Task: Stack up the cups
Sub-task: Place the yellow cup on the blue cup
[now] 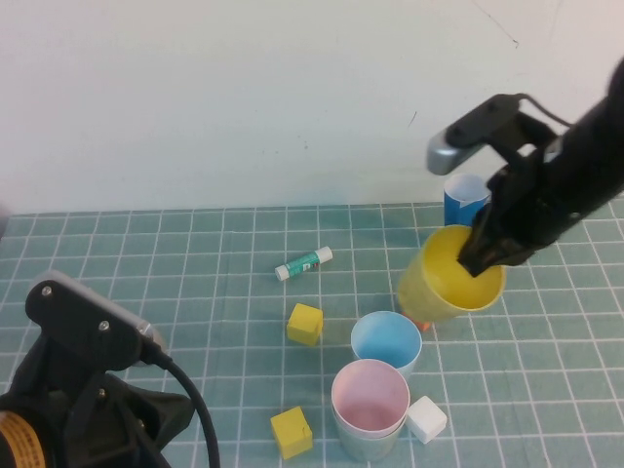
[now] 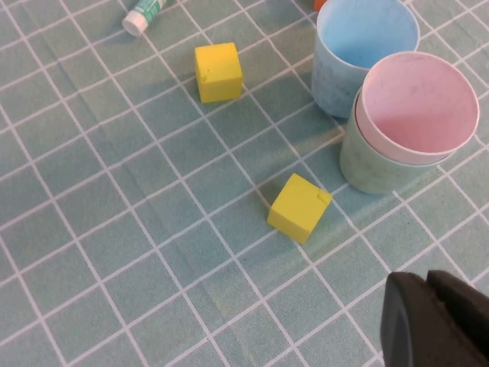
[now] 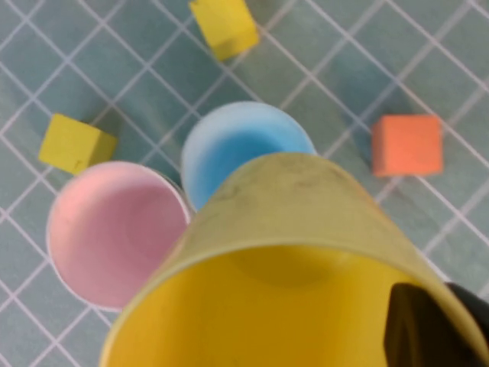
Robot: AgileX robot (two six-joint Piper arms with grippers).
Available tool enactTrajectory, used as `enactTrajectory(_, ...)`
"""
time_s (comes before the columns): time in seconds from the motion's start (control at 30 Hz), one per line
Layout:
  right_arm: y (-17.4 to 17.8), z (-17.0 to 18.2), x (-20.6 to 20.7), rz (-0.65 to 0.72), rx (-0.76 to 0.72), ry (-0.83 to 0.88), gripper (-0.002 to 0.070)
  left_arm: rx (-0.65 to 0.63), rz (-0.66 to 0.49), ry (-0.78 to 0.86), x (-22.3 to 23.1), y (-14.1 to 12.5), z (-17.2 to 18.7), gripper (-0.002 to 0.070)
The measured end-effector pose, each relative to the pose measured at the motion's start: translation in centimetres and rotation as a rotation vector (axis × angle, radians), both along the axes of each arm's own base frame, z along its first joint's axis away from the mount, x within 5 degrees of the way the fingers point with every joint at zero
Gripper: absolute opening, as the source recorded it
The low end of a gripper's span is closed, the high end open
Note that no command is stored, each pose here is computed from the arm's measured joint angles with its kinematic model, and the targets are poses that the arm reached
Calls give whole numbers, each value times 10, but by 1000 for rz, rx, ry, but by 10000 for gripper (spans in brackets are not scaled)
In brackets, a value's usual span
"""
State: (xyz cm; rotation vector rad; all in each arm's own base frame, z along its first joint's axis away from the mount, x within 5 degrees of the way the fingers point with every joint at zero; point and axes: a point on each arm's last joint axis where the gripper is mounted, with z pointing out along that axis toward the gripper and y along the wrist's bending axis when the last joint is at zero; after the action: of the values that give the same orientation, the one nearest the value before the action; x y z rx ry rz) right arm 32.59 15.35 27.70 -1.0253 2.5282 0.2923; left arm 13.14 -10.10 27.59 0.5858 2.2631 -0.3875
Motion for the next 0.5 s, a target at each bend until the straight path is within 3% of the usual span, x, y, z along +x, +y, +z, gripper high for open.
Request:
enactTrajectory(0.17, 21, -7, 24, 45, -20, 53, 16, 4, -1, -3, 0, 0, 0, -2)
enactTrajectory(0.5, 31, -33, 55, 56, -123, 149, 16, -18, 45, 45, -1, 1, -2, -2)
